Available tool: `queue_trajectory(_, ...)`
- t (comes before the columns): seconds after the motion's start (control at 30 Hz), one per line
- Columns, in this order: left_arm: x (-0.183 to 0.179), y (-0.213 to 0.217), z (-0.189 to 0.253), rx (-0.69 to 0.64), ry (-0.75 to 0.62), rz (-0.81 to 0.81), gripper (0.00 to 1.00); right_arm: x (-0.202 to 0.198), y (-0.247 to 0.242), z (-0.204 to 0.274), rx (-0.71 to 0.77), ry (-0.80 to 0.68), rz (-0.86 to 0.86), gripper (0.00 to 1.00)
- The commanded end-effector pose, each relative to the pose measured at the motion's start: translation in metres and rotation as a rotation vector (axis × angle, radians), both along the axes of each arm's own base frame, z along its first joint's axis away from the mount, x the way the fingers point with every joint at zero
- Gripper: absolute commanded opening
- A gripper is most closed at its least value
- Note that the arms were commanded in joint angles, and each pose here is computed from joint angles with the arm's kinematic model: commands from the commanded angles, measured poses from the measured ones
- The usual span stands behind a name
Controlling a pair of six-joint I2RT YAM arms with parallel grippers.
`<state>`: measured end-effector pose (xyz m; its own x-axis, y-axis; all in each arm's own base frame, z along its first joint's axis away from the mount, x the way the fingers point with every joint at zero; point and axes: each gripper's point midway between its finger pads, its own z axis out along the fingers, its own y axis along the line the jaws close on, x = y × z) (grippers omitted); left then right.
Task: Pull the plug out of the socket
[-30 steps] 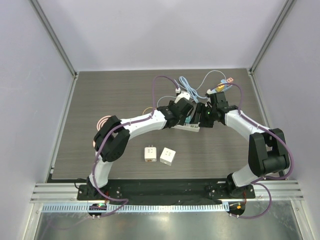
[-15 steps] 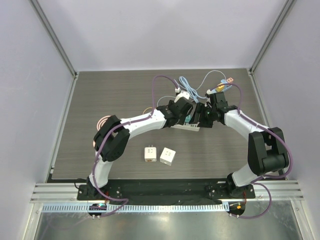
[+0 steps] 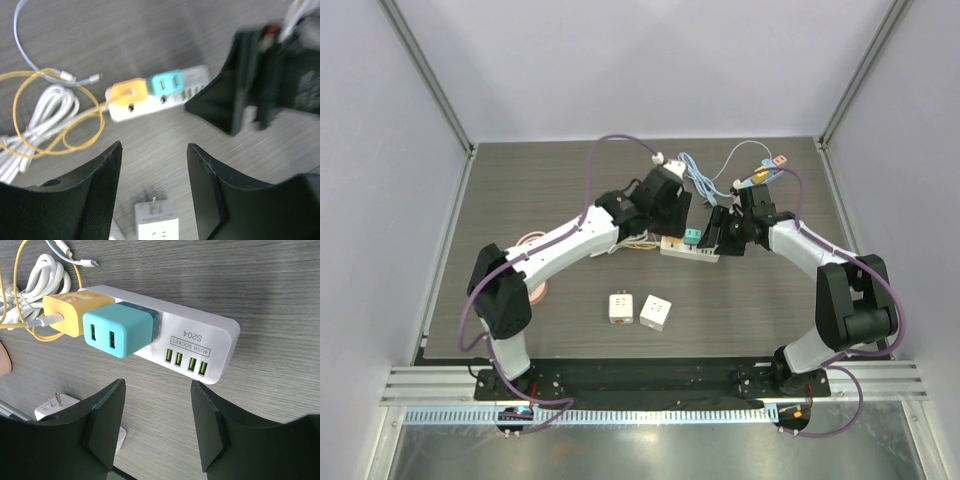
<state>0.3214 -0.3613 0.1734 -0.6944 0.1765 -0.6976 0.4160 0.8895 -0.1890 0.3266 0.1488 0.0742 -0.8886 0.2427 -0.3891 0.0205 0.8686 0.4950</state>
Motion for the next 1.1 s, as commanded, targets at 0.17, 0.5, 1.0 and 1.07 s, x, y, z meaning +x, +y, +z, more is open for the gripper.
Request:
queue_trajectory(0.17, 0.03, -0.001, 0.095, -0.087, -0.085, -0.286, 0.59, 0.002, 0.005, 0.012, 0.036, -0.049, 0.019, 0.62)
queue_trajectory(0.5, 0.049, -0.018, 0.034, 0.092, -0.418, -0.783, 0.57, -0.005, 0.007, 0.021, 0.056, -0.068, 0.031, 0.63)
queue_trajectory(1.0, 0.053, -0.052, -0.042, 0.032, -0.366, -0.918, 0.56, -0.011, 0.005, 0.027, 0.054, -0.081, 0.04, 0.63)
queue_trajectory(1.07, 0.052, -0.048, -0.048, 0.05, -0.358, -0.917, 0.55, -0.01, 0.006, 0.026, 0.058, -0.079, 0.043, 0.63)
